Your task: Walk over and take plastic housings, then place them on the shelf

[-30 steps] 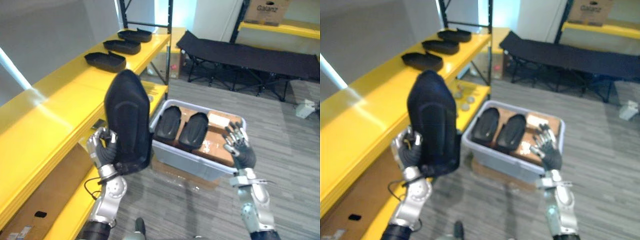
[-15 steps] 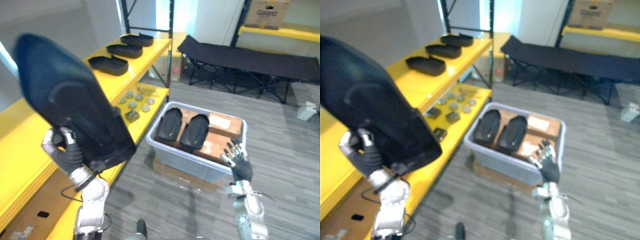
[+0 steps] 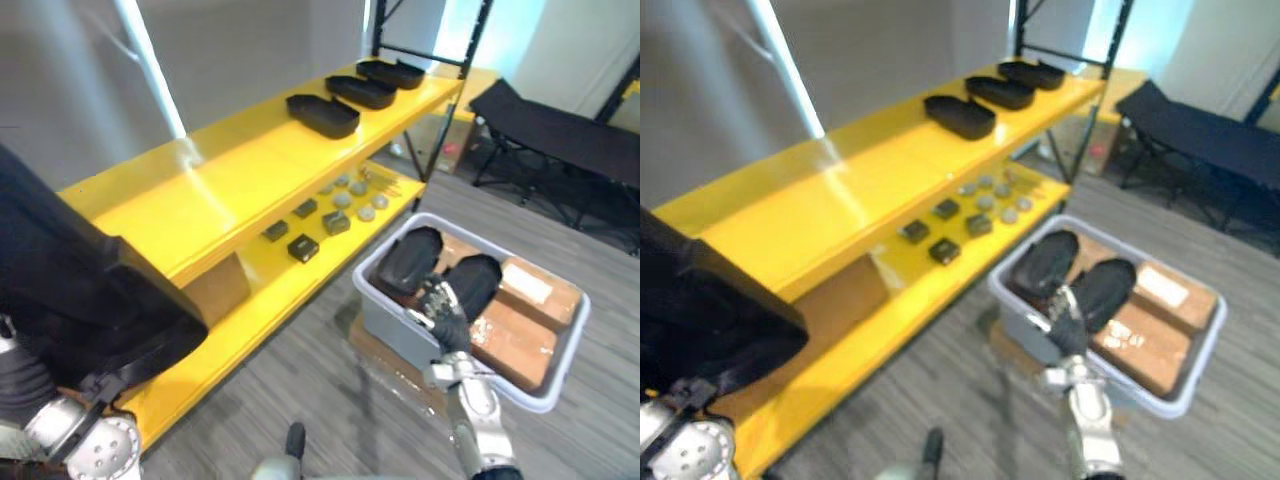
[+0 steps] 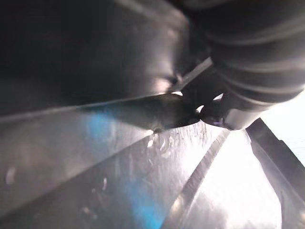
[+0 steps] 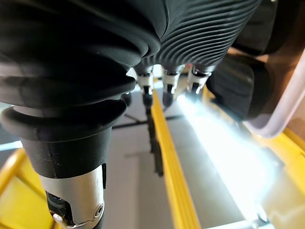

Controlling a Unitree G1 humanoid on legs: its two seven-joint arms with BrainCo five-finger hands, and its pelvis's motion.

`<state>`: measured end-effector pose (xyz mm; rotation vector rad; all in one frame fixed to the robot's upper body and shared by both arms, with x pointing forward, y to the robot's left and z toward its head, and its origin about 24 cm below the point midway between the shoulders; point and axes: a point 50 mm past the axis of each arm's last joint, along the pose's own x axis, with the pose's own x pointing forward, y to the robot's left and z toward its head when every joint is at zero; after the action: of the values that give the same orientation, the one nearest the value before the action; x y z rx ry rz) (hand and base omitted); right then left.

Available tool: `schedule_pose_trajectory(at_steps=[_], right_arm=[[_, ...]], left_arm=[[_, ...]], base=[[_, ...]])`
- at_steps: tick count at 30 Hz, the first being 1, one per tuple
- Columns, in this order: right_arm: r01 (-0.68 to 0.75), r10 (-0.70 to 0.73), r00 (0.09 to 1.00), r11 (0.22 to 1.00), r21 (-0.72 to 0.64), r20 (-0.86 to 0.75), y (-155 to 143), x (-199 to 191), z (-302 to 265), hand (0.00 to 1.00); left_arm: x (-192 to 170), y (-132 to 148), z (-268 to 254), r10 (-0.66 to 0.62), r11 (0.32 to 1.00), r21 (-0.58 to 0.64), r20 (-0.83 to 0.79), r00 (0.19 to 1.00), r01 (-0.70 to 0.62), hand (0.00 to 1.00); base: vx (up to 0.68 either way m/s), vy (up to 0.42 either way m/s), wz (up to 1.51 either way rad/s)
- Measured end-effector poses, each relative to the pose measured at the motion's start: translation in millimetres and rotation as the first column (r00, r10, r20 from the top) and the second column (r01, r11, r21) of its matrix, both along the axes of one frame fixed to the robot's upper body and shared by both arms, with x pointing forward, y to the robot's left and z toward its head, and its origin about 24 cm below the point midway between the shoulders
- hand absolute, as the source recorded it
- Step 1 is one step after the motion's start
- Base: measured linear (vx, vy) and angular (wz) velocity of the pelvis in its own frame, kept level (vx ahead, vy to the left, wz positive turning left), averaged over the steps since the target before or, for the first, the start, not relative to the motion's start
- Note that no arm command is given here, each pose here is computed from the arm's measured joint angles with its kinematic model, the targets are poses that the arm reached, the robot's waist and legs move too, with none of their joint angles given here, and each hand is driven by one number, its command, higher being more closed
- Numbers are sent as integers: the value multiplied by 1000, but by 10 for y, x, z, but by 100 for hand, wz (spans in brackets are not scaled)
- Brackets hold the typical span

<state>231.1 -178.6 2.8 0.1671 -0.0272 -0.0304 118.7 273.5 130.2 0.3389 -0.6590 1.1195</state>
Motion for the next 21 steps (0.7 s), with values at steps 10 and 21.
schedule_pose_trajectory(at_steps=[10,21], right_arm=[[64,-63,996,998,4,-66,-51,-116,-115,0],[111,-113,992,993,-42,-48,-197,-212,-84,0]], left_arm=[[47,-99,56,-137,988,75,9,991,136,100],[253,-294,206,-350,934,102,90,932,341,100]], base=[[-18,20,62],[-27,-21,40]])
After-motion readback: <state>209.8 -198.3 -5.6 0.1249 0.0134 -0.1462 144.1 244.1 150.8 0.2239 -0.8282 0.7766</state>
